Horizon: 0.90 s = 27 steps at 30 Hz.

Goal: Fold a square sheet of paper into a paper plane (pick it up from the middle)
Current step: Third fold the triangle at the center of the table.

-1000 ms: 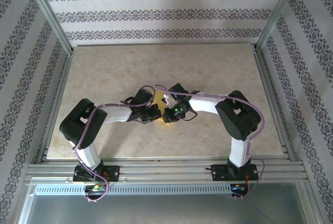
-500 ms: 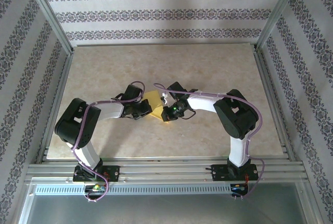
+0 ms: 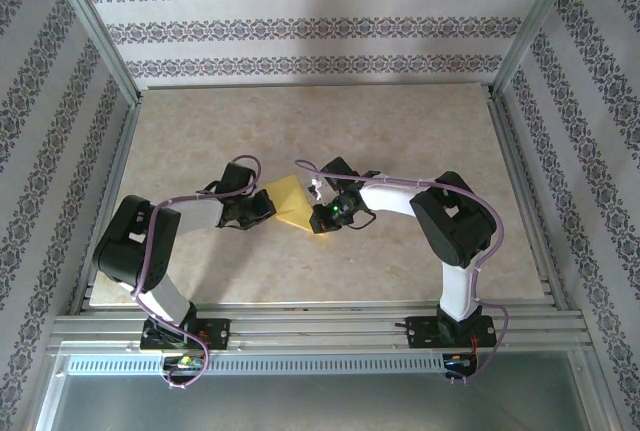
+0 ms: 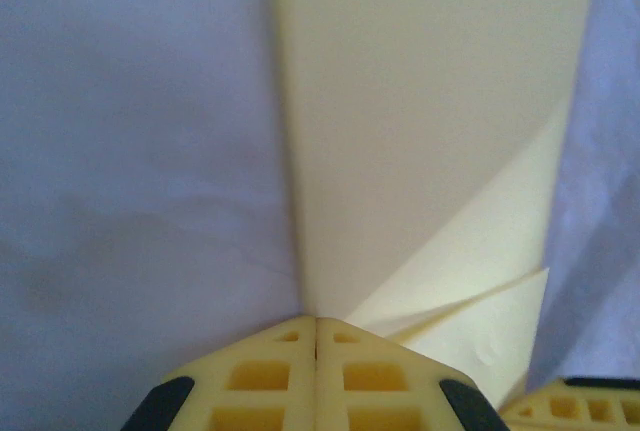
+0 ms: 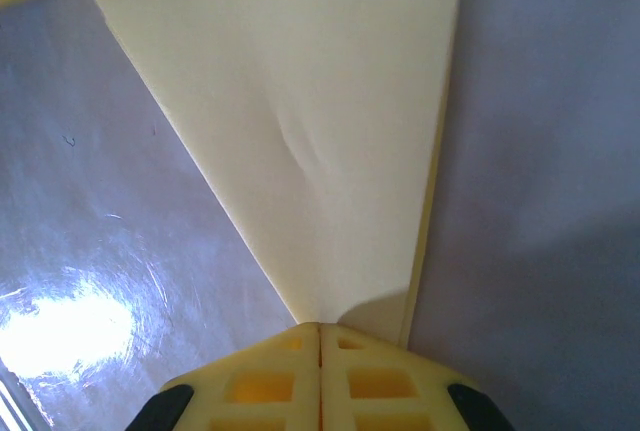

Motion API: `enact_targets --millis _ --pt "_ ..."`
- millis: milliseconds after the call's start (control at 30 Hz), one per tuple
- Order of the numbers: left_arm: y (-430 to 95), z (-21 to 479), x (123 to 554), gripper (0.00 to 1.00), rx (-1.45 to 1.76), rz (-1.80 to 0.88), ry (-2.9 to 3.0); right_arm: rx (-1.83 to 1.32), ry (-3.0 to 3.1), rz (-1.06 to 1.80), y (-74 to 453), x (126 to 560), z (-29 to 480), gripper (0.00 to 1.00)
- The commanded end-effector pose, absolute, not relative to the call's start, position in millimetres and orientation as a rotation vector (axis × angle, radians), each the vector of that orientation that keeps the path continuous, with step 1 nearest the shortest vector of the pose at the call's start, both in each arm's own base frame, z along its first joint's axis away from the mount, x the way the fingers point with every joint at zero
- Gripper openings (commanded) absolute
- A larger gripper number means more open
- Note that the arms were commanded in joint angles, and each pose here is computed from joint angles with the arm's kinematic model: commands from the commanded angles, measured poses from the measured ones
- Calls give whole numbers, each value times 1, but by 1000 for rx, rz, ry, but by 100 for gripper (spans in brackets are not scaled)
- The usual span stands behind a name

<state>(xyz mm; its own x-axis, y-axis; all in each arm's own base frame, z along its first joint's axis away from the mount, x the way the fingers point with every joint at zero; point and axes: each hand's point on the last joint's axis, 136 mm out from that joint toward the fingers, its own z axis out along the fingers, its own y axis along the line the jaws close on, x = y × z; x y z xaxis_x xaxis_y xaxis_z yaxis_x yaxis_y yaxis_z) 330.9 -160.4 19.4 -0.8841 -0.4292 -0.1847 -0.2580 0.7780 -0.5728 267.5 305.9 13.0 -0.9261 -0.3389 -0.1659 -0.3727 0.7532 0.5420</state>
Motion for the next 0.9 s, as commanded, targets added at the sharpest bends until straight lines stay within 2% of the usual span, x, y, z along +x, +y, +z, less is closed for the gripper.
enact_targets --millis 0,100,267,333,500,733,867 --pt "-144 39 336 10 -514 -719 2632 -556 3053 730 273 248 -20 10" --pt "-146 63 339 13 -502 -745 2588 -596 2948 845 292 258 4 12" --pt "-150 84 330 29 -530 -841 2523 -660 2668 1089 327 277 73 21" --pt "-153 88 325 38 -546 -896 2506 -679 2562 1144 334 281 97 26" --pt "-171 91 317 50 -570 -1098 2470 -709 2422 1010 325 290 111 46" --pt "-194 80 315 52 -496 -1218 2467 -708 2365 886 317 294 113 51" --pt "-202 66 317 52 -467 -1237 2502 -651 2347 858 312 299 114 57"
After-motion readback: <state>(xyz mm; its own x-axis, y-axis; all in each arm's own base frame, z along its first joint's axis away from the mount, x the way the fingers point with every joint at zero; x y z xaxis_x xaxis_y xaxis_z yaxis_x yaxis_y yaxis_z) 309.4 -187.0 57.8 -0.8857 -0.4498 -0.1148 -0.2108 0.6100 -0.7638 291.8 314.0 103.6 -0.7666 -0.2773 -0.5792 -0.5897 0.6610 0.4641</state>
